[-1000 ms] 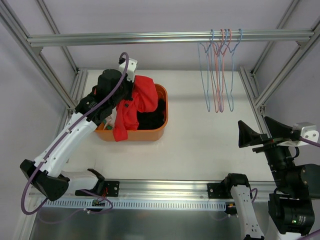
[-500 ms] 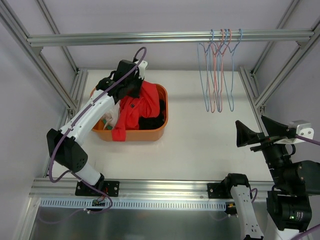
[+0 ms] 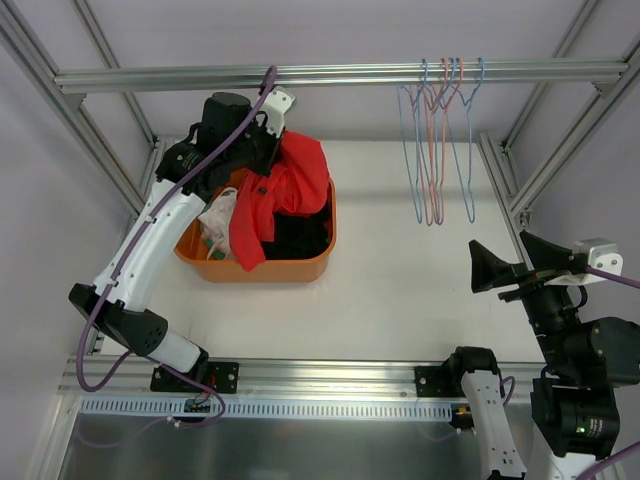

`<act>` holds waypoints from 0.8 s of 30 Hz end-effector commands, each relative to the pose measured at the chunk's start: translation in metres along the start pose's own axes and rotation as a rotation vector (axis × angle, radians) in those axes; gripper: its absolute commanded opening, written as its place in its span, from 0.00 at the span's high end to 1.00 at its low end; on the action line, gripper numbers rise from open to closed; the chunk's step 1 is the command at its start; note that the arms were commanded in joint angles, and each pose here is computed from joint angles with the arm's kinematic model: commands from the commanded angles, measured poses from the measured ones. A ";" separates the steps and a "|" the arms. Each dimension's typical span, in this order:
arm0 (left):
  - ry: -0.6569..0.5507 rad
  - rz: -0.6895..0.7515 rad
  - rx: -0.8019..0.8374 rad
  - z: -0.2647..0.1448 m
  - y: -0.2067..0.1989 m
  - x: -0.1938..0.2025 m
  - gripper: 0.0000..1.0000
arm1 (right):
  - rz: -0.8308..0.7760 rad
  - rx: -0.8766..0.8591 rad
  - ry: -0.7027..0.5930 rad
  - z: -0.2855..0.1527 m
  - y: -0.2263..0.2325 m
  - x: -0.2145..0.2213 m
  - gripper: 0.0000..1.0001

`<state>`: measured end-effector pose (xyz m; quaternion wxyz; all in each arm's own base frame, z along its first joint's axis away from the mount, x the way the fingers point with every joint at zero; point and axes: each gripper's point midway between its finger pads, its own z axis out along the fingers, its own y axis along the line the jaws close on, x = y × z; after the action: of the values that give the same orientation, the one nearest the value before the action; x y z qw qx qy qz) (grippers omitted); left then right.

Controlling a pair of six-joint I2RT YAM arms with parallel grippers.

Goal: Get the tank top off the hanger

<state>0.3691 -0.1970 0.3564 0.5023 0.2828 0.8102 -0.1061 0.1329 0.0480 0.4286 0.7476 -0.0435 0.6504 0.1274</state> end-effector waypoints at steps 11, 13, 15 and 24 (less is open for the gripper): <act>0.260 -0.039 -0.009 0.036 -0.007 0.102 1.00 | -0.012 -0.043 -0.061 0.000 0.008 -0.010 0.01; 0.303 -0.068 -0.007 0.040 -0.010 0.116 1.00 | -0.017 -0.045 -0.059 0.000 0.008 -0.009 0.01; 0.367 -0.089 -0.035 0.042 -0.008 0.132 1.00 | -0.018 -0.055 -0.060 0.000 0.010 -0.009 0.00; 0.683 -0.140 -0.166 0.062 0.002 0.213 1.00 | -0.009 -0.080 -0.049 0.001 0.012 0.001 0.01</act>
<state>0.3551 -0.1694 0.1638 0.2658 0.2328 0.9352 -0.0223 0.1339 0.0560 0.4175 0.7458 -0.0624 0.6477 0.1428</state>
